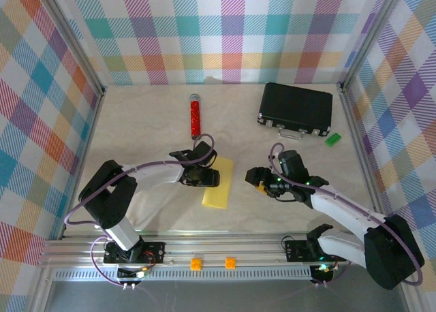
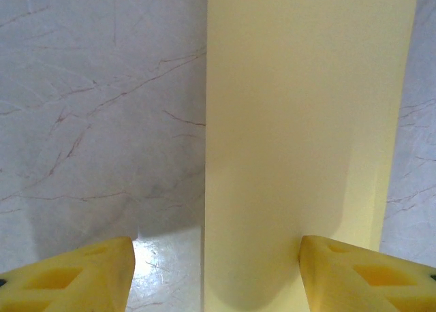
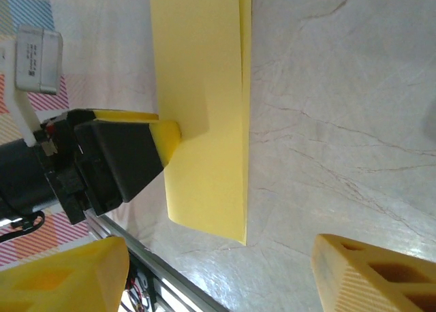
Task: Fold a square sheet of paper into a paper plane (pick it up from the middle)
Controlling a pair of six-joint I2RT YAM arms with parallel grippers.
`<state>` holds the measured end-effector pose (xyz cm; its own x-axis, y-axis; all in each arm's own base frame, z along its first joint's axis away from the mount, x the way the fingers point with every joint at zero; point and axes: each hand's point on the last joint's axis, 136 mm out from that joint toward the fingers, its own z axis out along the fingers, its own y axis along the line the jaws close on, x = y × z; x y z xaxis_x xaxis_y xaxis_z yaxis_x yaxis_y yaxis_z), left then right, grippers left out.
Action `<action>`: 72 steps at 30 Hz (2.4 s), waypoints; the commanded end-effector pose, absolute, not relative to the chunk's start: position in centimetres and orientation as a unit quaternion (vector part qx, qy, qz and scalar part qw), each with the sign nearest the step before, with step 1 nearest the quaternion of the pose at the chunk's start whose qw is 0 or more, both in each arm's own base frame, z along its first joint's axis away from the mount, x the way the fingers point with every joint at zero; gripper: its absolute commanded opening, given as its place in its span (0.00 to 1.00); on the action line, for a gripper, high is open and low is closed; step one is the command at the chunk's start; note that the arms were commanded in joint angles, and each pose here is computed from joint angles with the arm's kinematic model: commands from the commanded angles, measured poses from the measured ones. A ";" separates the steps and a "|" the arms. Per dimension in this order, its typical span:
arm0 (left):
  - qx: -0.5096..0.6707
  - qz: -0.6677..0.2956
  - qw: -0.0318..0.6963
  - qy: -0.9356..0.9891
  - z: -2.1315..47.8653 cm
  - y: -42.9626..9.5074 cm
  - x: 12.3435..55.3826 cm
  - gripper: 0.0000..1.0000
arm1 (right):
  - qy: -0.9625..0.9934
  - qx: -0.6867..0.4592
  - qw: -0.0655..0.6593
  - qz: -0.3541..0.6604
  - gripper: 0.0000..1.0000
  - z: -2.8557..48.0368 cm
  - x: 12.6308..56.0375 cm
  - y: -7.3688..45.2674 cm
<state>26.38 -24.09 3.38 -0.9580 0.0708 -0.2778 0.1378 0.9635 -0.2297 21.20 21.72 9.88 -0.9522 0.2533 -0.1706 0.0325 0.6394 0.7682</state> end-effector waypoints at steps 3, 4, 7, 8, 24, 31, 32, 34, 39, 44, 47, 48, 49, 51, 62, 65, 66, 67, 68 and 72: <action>0.058 -0.114 0.126 0.984 2.9 -23.6 26.5 0.63 | 0.897 0.089 0.133 0.412 0.67 8.8 21.4 22.5; 0.062 -0.119 0.124 0.983 2.8 -23.8 26.4 0.63 | 0.898 0.086 0.132 0.410 0.66 8.7 21.3 22.6; 0.078 -0.125 0.117 0.982 2.5 -24.1 26.2 0.63 | 0.901 0.084 0.126 0.406 0.63 8.3 21.1 22.9; 0.079 -0.120 0.115 0.983 2.3 -23.9 26.2 0.63 | 0.902 0.085 0.125 0.406 0.63 8.3 21.2 23.0; 0.023 -0.119 0.114 0.986 1.4 -23.8 26.8 0.63 | 0.905 0.078 0.124 0.399 0.55 8.2 21.4 24.2; 0.025 -0.110 0.094 0.989 -0.1 -23.6 26.3 0.63 | 0.907 0.077 0.120 0.397 0.56 7.9 21.4 24.5; 0.026 -0.113 0.094 0.989 -0.2 -23.8 26.3 0.63 | 0.907 0.078 0.120 0.396 0.56 7.8 21.4 24.4; 0.030 -0.113 0.092 0.989 -0.4 -23.8 26.2 0.63 | 0.908 0.079 0.119 0.395 0.56 7.8 21.5 24.5; 0.056 -0.118 0.088 0.988 -0.6 -24.1 26.1 0.64 | 0.909 0.078 0.117 0.393 0.56 7.7 21.5 24.7; 0.065 -0.109 0.085 0.988 -0.8 -24.0 26.2 0.65 | 0.909 0.076 0.115 0.393 0.56 7.7 21.6 24.9; 0.064 -0.118 0.088 0.987 -0.8 -24.3 26.3 0.66 | 0.910 0.076 0.112 0.392 0.56 7.7 21.6 25.0; 0.061 -0.118 0.088 0.987 -0.8 -24.4 26.4 0.66 | 0.910 0.075 0.111 0.392 0.56 7.7 21.6 25.1; 0.061 -0.118 0.087 0.987 -0.8 -24.4 26.4 0.66 | 0.910 0.074 0.112 0.391 0.56 7.7 21.6 25.1; 0.060 -0.117 0.086 0.988 -0.8 -24.4 26.4 0.66 | 0.911 0.074 0.115 0.390 0.56 7.7 21.6 25.0; 0.059 -0.116 0.085 0.988 -0.7 -24.4 26.4 0.66 | 0.908 0.074 0.128 0.392 0.56 8.1 21.9 25.1; 0.060 -0.117 0.084 0.988 -0.7 -24.5 26.4 0.66 | 0.906 0.074 0.136 0.394 0.56 8.3 22.0 25.0; 0.060 -0.116 0.084 0.988 -0.7 -24.4 26.4 0.66 | 0.906 0.074 0.137 0.394 0.56 8.4 22.0 25.0; 0.060 -0.115 0.084 0.988 -0.8 -24.4 26.4 0.66 | 0.905 0.072 0.139 0.395 0.56 8.5 22.0 25.0; 0.060 -0.115 0.084 0.988 -0.8 -24.4 26.4 0.66 | 0.905 0.071 0.140 0.396 0.55 8.5 21.9 25.0; 0.060 -0.116 0.083 0.988 -0.8 -24.5 26.4 0.66 | 0.903 0.071 0.141 0.400 0.55 8.5 21.8 25.0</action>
